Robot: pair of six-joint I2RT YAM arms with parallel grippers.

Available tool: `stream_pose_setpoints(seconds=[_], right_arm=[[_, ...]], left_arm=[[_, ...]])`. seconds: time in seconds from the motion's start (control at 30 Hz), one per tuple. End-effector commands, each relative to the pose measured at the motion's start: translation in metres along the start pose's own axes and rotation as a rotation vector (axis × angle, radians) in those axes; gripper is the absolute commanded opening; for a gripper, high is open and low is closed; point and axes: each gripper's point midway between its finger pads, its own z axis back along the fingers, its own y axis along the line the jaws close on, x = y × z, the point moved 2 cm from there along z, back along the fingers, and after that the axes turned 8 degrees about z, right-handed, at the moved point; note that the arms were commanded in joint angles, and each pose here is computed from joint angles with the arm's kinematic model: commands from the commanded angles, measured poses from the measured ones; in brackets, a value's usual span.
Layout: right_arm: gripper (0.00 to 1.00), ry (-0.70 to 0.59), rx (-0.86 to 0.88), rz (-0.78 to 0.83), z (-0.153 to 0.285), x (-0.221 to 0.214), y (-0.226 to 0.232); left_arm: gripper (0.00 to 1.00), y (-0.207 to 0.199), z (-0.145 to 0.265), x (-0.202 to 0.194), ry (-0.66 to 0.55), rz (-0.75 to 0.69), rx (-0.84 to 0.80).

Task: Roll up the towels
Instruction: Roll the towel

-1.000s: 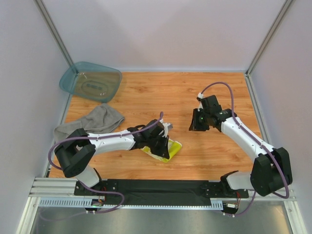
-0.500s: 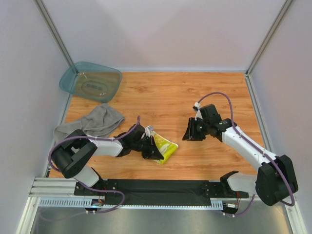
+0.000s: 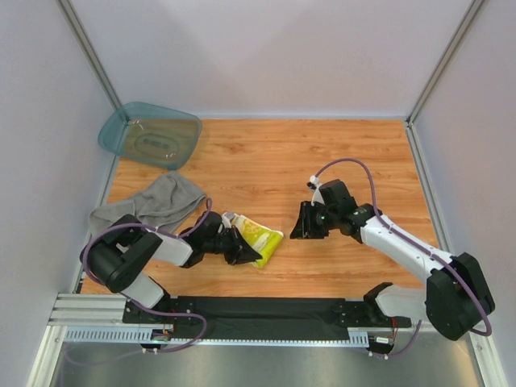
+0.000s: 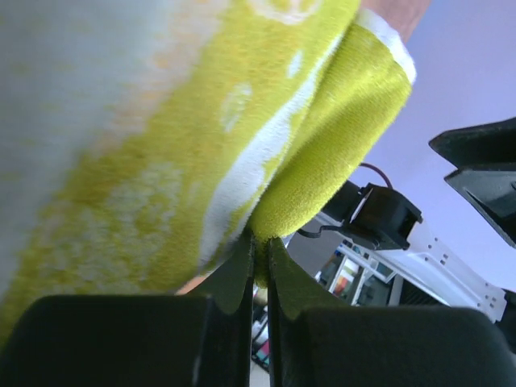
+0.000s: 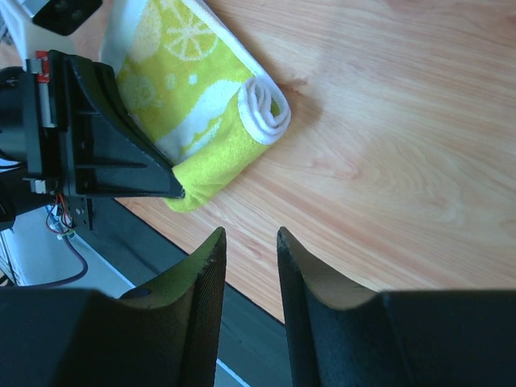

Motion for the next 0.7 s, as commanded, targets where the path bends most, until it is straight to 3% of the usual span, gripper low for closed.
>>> stream_pose_setpoints(seconds=[0.0, 0.17, 0.23, 0.67], right_arm=[[0.34, -0.044, 0.060, 0.010, -0.011, 0.007, 0.010], [0.35, -0.030, 0.101, 0.016, -0.027, 0.005, 0.015], [0.41, -0.023, 0.116, 0.030, -0.036, 0.003, 0.017], [0.48, 0.004, 0.123, 0.063, -0.084, 0.003, 0.014]], left_arm=[[0.00, -0.001, 0.003, 0.008, -0.016, 0.061, -0.042], [0.00, 0.014, 0.009, 0.016, -0.016, 0.137, -0.060], [0.00, 0.022, 0.009, 0.019, -0.003, 0.186, -0.050], [0.00, 0.029, 0.011, 0.028, 0.003, 0.214, -0.058]])
